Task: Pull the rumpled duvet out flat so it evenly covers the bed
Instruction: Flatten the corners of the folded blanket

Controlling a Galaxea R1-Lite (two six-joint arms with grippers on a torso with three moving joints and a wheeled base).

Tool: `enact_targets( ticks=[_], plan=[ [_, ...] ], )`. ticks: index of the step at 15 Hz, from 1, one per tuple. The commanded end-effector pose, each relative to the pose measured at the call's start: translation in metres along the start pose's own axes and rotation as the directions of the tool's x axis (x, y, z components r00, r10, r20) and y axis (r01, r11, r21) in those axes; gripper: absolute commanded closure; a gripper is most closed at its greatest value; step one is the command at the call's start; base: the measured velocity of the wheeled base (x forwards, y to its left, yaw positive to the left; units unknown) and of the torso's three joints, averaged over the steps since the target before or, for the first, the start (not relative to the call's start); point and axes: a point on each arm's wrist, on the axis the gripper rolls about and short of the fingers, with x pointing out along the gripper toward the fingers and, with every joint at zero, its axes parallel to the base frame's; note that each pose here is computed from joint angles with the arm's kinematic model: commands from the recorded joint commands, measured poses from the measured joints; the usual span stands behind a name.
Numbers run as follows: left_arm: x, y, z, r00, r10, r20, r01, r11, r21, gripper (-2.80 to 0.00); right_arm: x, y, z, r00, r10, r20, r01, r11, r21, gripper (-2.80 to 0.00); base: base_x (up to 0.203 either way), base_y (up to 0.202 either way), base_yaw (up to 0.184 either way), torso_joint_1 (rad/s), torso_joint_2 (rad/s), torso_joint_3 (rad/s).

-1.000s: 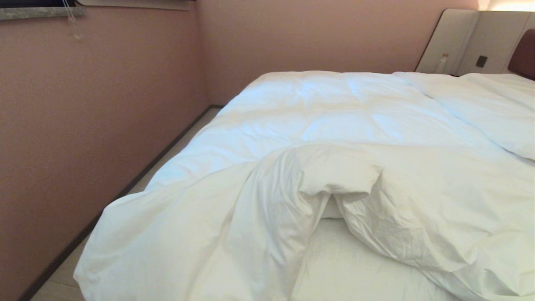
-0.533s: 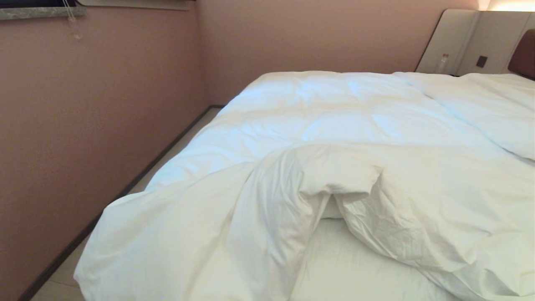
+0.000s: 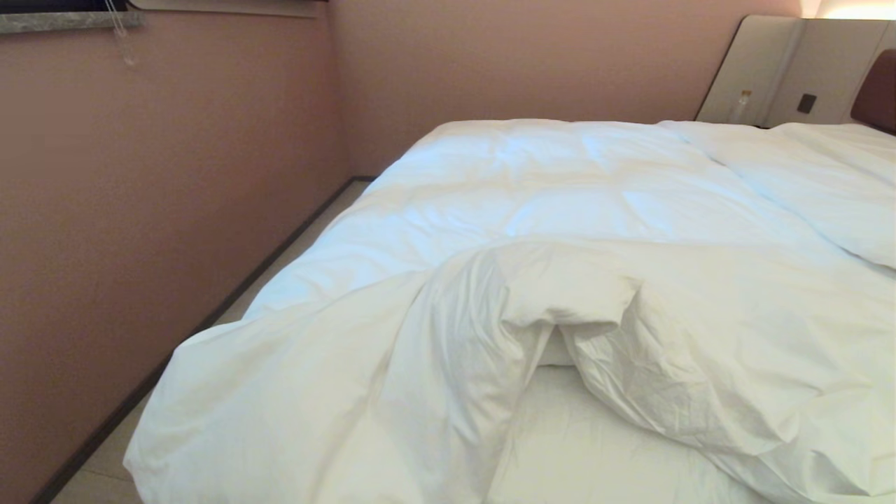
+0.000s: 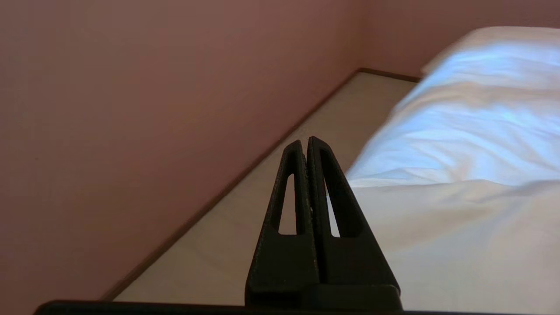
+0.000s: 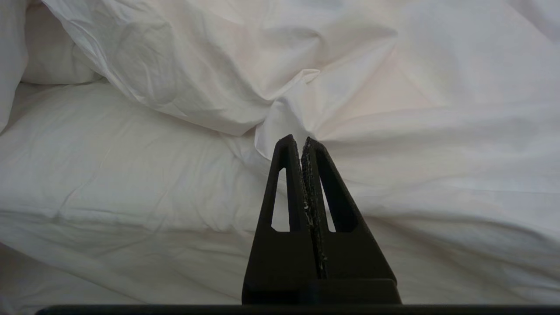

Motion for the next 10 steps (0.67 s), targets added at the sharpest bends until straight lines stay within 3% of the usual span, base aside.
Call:
enact_targets(
  ticks=[1, 3, 5, 8, 10],
  plan=[
    [-0.005, -0.001, -0.007, 0.997, 0.079, 0.003, -0.079, 0.997, 0.01, 0.0, 0.0, 0.0, 0.0, 1.0, 0.0, 0.001, 0.0, 1.0, 0.0, 0.0, 0.0, 0.0, 0.0, 0.0, 0.0, 0.0],
    [-0.012, -0.002, -0.017, 0.987, 0.161, 0.007, -0.161, 0.987, 0.02, 0.0, 0.0, 0.0, 0.0, 1.0, 0.002, 0.001, -0.002, 1.0, 0.0, 0.0, 0.0, 0.0, 0.0, 0.0, 0.0, 0.0],
    [-0.017, -0.001, -0.027, 0.991, 0.133, 0.008, -0.134, 0.991, 0.023, 0.0, 0.0, 0.0, 0.0, 1.0, 0.002, 0.0, -0.002, 1.0, 0.0, 0.0, 0.0, 0.0, 0.0, 0.0, 0.0, 0.0],
    [-0.038, 0.003, -0.064, 0.998, -0.034, 0.056, 0.033, 0.999, 0.006, 0.0, 0.0, 0.0, 0.0, 1.0, 0.002, 0.0, -0.002, 1.0, 0.0, 0.0, 0.0, 0.0, 0.0, 0.0, 0.0, 0.0],
    [-0.043, 0.0, -0.094, 0.971, -0.233, 0.055, 0.232, 0.973, 0.019, 0.0, 0.0, 0.0, 0.0, 1.0, 0.002, 0.0, -0.002, 1.0, 0.0, 0.0, 0.0, 0.0, 0.0, 0.0, 0.0, 0.0]
  ],
)
